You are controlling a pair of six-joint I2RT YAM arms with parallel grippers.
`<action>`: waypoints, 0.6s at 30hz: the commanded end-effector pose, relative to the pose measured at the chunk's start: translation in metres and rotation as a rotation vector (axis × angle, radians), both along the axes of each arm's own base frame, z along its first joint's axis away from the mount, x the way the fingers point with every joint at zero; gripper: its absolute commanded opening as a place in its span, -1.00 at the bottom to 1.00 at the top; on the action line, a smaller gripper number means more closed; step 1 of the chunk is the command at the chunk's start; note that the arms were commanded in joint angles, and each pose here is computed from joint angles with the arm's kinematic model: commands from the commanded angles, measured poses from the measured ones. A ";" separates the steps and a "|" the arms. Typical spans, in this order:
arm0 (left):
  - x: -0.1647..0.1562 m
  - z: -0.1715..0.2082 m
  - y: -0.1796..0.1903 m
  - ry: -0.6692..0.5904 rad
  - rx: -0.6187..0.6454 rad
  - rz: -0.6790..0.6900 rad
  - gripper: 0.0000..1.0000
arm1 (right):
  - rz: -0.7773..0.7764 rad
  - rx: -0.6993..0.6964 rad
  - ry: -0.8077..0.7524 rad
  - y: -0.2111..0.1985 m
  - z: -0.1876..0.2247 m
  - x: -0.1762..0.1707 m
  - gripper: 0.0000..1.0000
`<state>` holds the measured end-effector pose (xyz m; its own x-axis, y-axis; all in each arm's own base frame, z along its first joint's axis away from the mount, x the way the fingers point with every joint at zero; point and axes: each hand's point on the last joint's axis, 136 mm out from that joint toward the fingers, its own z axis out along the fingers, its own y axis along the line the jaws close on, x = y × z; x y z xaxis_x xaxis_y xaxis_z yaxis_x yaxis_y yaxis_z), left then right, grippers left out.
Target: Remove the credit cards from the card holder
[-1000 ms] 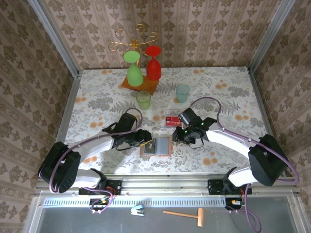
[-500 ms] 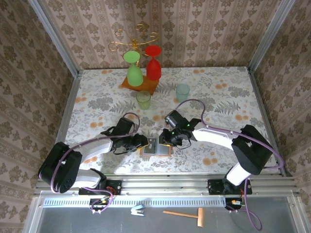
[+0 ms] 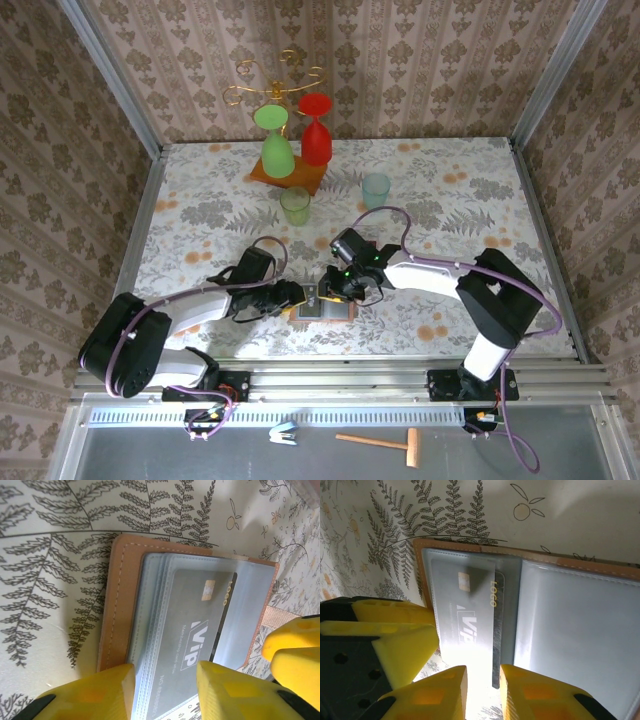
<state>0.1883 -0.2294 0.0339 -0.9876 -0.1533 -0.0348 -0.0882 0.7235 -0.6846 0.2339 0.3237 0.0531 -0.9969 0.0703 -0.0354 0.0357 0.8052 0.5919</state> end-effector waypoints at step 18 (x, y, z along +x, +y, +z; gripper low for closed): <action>0.016 0.030 -0.010 -0.061 -0.041 0.002 -0.61 | 0.016 0.036 0.029 0.019 -0.008 0.004 -0.53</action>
